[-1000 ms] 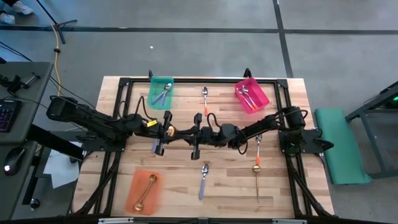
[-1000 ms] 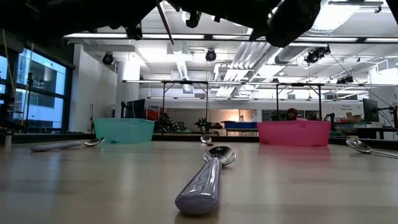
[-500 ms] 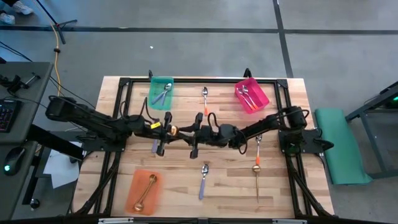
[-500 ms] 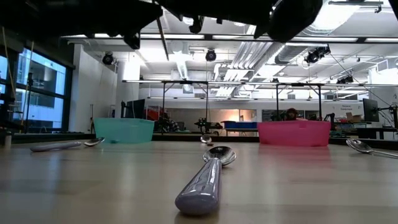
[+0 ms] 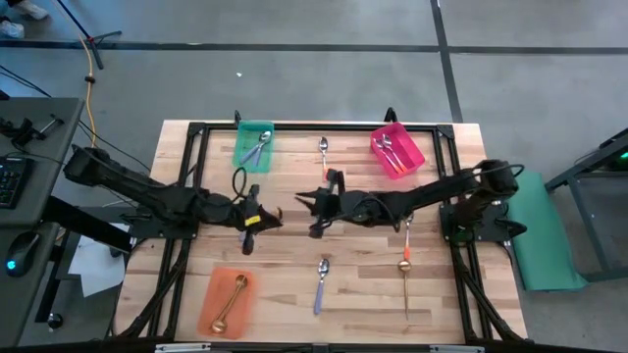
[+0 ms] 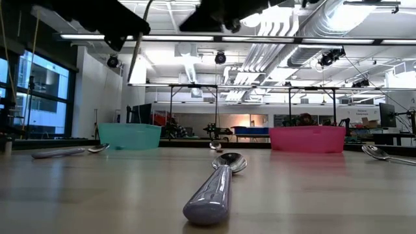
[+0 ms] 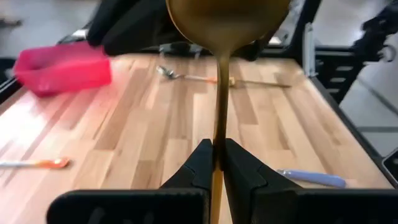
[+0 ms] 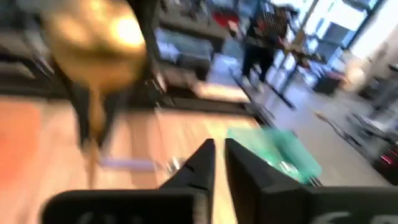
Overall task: Sort silverware by color (type)
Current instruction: Put the gold spoon into the orange bin
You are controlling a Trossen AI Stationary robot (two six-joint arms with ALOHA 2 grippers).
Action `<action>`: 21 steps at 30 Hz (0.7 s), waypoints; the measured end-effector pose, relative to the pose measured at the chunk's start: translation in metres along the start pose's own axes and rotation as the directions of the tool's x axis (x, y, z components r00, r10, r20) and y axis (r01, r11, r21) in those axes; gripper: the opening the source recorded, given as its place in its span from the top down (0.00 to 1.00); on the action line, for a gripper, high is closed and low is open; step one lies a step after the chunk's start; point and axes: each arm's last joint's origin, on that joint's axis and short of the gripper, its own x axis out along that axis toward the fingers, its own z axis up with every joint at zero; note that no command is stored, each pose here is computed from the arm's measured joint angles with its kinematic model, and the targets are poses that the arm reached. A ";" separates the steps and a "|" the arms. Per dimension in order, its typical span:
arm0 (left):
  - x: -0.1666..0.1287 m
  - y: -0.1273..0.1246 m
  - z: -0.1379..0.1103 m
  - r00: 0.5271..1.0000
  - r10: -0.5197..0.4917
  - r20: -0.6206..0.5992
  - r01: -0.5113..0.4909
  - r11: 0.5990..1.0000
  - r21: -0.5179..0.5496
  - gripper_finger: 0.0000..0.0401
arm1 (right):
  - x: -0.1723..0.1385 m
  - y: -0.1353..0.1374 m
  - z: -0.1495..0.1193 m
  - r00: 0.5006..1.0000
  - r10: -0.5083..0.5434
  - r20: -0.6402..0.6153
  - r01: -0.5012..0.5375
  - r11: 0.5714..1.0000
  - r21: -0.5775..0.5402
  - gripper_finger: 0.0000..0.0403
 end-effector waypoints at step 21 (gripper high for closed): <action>-0.040 -0.107 0.019 0.772 -0.123 -0.623 -0.286 0.809 -0.514 0.98 | -0.015 0.003 -0.052 0.959 0.015 -0.283 -0.026 0.999 -0.035 1.00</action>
